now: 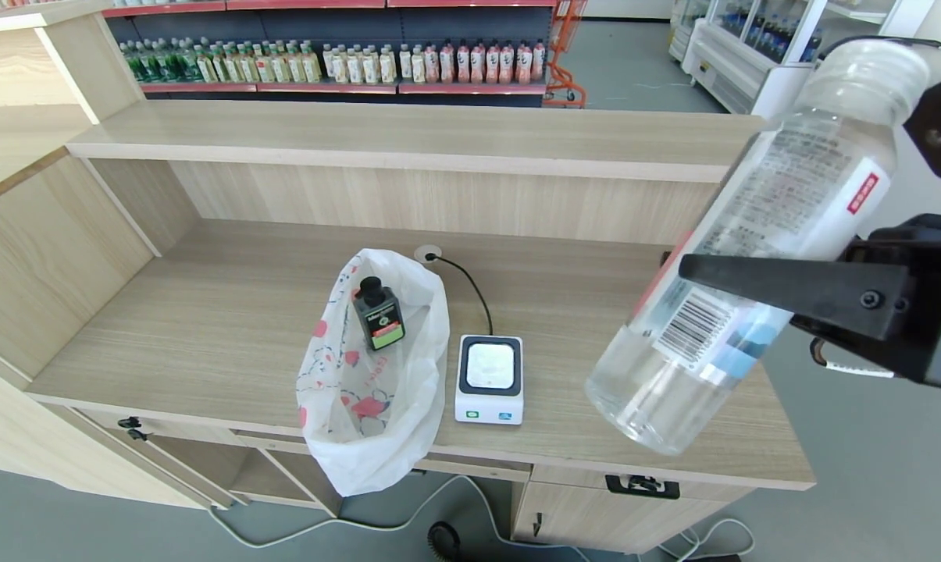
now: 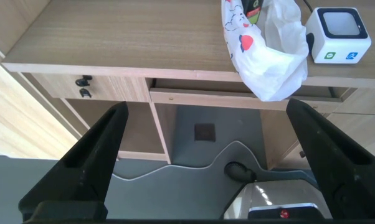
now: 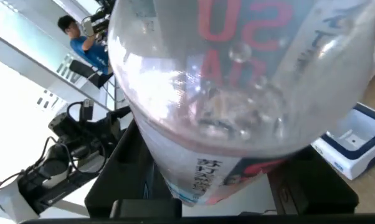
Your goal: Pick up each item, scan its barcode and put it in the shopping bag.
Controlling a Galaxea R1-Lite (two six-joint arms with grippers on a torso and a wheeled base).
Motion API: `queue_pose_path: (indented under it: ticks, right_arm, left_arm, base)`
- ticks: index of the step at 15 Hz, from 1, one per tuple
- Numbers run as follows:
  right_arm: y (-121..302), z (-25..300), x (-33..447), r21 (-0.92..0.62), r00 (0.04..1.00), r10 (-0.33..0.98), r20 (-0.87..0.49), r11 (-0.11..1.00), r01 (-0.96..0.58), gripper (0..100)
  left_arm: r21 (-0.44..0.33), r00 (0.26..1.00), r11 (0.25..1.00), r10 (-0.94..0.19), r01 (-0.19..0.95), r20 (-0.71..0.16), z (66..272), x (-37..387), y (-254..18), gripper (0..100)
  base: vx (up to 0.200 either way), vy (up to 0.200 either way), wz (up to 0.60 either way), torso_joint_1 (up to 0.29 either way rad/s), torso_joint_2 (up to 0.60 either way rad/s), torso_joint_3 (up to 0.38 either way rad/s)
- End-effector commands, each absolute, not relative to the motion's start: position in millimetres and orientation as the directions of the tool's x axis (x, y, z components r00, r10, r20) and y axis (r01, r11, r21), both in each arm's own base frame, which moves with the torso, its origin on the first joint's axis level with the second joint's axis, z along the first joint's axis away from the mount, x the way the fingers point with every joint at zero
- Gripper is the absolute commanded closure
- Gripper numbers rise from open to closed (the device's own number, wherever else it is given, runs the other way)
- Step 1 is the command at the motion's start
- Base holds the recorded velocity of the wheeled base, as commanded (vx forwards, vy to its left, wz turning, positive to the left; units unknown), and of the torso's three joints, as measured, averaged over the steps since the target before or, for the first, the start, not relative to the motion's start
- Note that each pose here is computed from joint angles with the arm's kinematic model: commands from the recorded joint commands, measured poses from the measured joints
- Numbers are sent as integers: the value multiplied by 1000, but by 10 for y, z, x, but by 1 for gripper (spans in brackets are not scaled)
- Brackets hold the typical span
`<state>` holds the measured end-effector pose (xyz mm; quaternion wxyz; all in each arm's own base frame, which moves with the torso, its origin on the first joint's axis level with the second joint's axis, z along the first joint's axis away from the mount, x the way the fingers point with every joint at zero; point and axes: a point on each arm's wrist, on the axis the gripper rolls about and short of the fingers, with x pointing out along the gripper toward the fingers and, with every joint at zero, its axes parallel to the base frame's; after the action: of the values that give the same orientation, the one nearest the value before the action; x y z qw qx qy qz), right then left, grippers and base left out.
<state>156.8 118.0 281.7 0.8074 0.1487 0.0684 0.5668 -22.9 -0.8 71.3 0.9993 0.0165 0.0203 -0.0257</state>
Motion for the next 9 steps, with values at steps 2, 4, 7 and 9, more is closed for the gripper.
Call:
queue_pose_path:
  ticks: [2,4,7,9]
  right_arm:
    - [1127,2884,1424,318,271,961,50,242,-917,100]
    - [1107,2930,1325,316,183,982,44,161,-935,100]
    - [1131,2983,1310,318,159,986,54,134,-939,100]
    - [1140,3088,1266,349,113,991,71,82,-933,100]
  left_arm:
    - [32,998,998,-51,52,-41,712,-229,-8,0]
    - [32,998,998,-51,52,-41,712,-229,-8,0]
    - [32,998,998,-51,52,-41,712,-229,-8,0]
    - [32,998,998,-51,52,-41,712,-229,-8,0]
  base:
    - [0,0,0,0,0,0]
    - [0,0,0,0,0,0]
    - [0,0,0,0,0,0]
    - [0,0,0,0,0,0]
